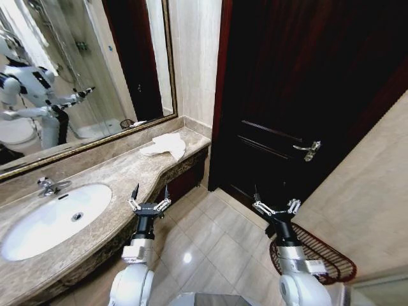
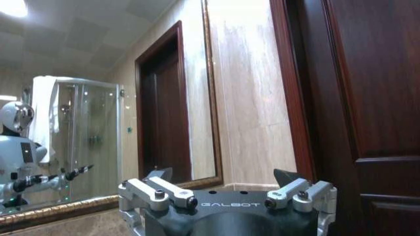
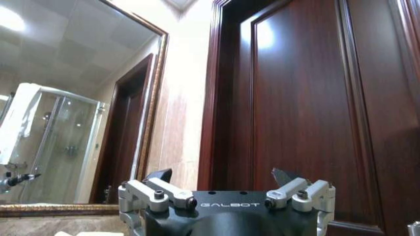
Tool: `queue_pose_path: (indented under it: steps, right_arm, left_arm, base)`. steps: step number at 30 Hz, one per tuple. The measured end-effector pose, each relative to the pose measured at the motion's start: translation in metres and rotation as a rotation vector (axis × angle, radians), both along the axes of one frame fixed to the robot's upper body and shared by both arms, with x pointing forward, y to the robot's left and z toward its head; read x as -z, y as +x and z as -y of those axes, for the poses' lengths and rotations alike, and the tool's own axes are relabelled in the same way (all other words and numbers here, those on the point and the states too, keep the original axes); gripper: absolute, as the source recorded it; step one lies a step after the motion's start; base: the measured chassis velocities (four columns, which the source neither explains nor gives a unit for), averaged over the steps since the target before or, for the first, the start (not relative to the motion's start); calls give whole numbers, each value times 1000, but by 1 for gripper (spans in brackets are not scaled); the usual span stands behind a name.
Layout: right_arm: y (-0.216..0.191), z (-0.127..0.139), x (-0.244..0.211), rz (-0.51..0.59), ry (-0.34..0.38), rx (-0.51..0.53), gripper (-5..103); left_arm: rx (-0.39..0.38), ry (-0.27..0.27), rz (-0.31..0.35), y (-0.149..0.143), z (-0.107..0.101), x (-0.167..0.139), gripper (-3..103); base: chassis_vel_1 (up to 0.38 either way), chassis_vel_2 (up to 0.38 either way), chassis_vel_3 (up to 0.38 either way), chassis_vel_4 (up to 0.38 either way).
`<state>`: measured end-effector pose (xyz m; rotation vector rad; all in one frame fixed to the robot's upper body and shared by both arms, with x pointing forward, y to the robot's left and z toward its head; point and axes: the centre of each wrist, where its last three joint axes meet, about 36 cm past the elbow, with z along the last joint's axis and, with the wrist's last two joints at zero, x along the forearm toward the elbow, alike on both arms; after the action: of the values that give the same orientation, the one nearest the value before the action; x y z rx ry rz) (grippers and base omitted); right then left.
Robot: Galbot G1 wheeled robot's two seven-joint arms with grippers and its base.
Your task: Discard the used towel into the hamper.
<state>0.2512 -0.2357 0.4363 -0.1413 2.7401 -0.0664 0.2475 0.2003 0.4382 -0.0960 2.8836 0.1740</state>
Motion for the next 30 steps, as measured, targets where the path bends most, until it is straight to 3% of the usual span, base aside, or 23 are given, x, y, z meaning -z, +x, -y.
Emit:
queue_pose_path:
  steps: [30]
  right_arm:
    - [-3,-2,3,5,3,-16,100]
  left_arm:
    - [-22,-7,-2,1,1,0,100]
  base:
    - [-95,95,96,-99]
